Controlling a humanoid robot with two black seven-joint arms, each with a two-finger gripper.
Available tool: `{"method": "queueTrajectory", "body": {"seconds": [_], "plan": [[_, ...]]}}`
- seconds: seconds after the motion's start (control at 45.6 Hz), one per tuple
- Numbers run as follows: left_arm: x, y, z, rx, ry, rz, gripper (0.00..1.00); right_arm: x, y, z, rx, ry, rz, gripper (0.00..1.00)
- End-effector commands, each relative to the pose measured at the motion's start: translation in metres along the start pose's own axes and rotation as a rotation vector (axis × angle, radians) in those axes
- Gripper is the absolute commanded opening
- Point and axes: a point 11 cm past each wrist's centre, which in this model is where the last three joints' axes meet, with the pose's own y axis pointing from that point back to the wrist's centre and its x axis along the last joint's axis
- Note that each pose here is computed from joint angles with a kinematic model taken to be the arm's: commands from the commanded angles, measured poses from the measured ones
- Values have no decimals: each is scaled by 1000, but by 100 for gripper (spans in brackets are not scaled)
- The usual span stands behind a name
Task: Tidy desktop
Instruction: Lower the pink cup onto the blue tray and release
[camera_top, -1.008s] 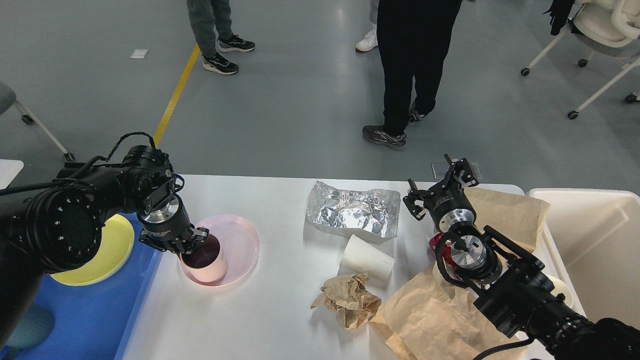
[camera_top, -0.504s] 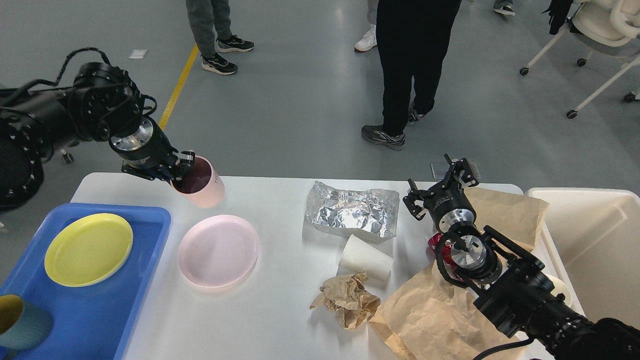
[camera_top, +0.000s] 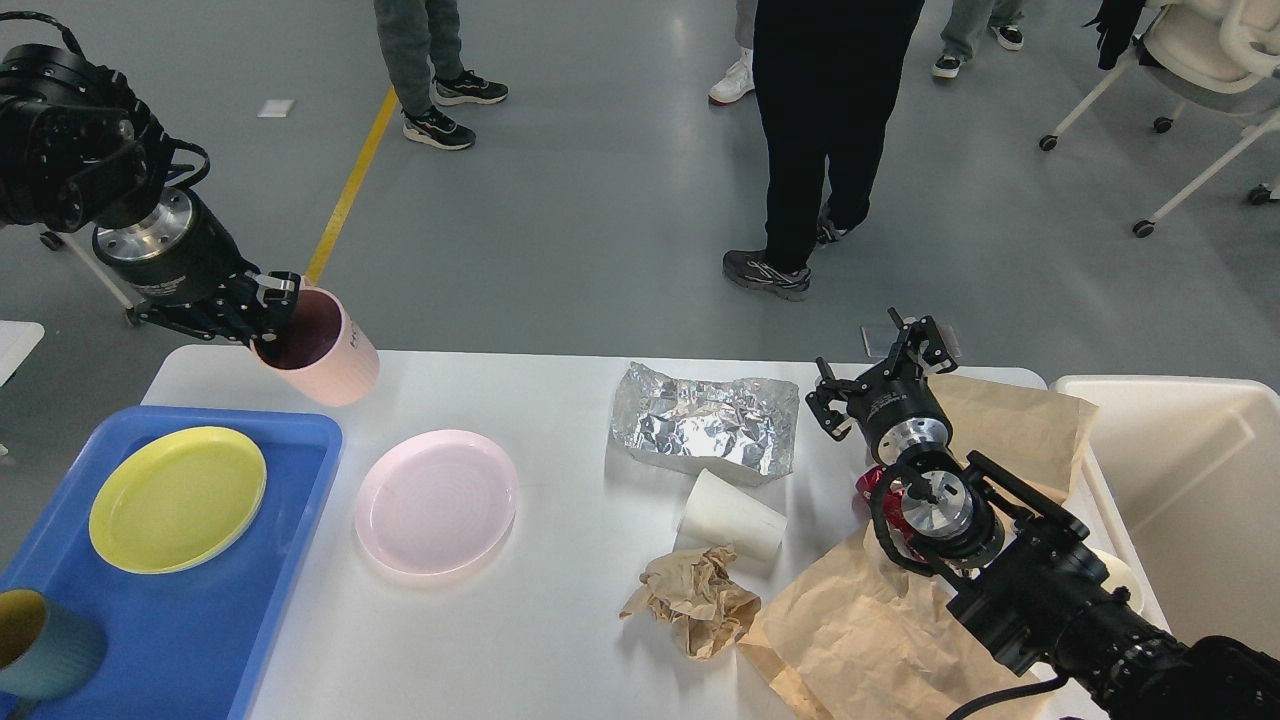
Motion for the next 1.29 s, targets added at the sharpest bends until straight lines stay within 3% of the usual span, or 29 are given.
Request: {"method": "queueTrajectory", "body": {"seconds": [0.0, 0.307, 0.745, 1.272], "plan": [[-12, -9, -38, 23, 74, -26, 0, 0, 0, 0, 0, 0, 0, 100], [-65, -59, -94, 105, 161, -180, 0, 0, 0, 0, 0, 0, 0, 100], [-136, -109, -128, 157, 218, -380, 0, 0, 0, 0, 0, 0, 0, 100], [-147, -118, -145, 187, 232, -391, 0, 0, 0, 0, 1, 1, 1, 100]]}}
